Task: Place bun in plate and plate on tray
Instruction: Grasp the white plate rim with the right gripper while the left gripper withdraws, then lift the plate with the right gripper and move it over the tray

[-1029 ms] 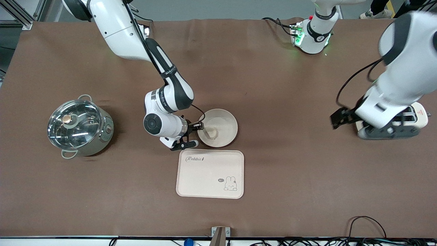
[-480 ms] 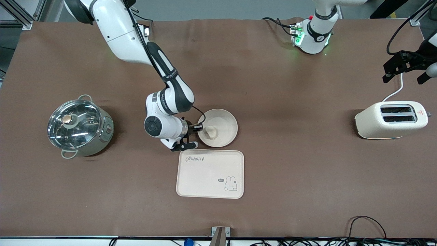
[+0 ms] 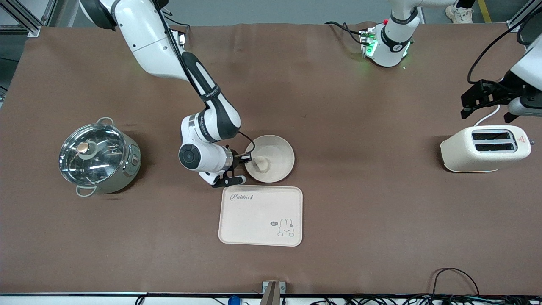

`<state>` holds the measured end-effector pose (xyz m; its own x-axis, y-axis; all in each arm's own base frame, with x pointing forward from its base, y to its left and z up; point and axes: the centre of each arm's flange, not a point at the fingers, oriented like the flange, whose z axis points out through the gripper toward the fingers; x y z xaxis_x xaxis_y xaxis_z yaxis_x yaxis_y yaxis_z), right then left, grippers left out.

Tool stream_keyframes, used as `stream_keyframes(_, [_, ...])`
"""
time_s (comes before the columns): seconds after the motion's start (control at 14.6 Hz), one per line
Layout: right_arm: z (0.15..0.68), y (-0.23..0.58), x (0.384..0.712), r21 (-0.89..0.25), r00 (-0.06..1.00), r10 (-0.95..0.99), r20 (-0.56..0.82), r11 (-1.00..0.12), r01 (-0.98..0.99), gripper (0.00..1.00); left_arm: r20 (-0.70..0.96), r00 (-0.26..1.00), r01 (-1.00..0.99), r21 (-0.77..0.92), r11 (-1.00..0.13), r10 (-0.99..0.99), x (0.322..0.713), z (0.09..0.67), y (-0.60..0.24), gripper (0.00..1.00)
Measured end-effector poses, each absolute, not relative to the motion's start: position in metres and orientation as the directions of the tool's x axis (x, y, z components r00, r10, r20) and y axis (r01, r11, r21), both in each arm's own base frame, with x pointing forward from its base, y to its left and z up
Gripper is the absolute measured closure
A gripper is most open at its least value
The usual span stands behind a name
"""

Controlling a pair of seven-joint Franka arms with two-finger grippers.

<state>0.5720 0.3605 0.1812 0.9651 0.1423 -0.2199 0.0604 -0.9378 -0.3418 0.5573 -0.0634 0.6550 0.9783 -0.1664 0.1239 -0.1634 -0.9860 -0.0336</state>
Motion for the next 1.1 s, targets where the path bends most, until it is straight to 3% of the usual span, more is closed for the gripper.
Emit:
stream_keyframes(0.27, [0.181, 0.361, 0.572, -0.342, 0.965, 0.143, -0.220, -0.938, 0.060, 0.96, 0.128, 0.980, -0.151, -0.034, -0.988, -0.154, 0.558, 0.658, -0.055, 0.00])
stream_keyframes(0.62, [0.187, 0.357, 0.575, -0.344, 0.957, 0.151, -0.249, -0.937, 0.058, 0.96, 0.123, 0.981, -0.146, -0.034, -0.989, -0.149, 0.559, 0.657, -0.051, 0.00])
stream_keyframes(1.1, [0.247, 0.330, 0.622, -0.457, 0.969, 0.062, -0.240, -0.888, -0.056, 0.96, 0.103, 0.986, -0.131, -0.033, -0.991, -0.133, 0.558, 0.654, -0.042, 0.00])
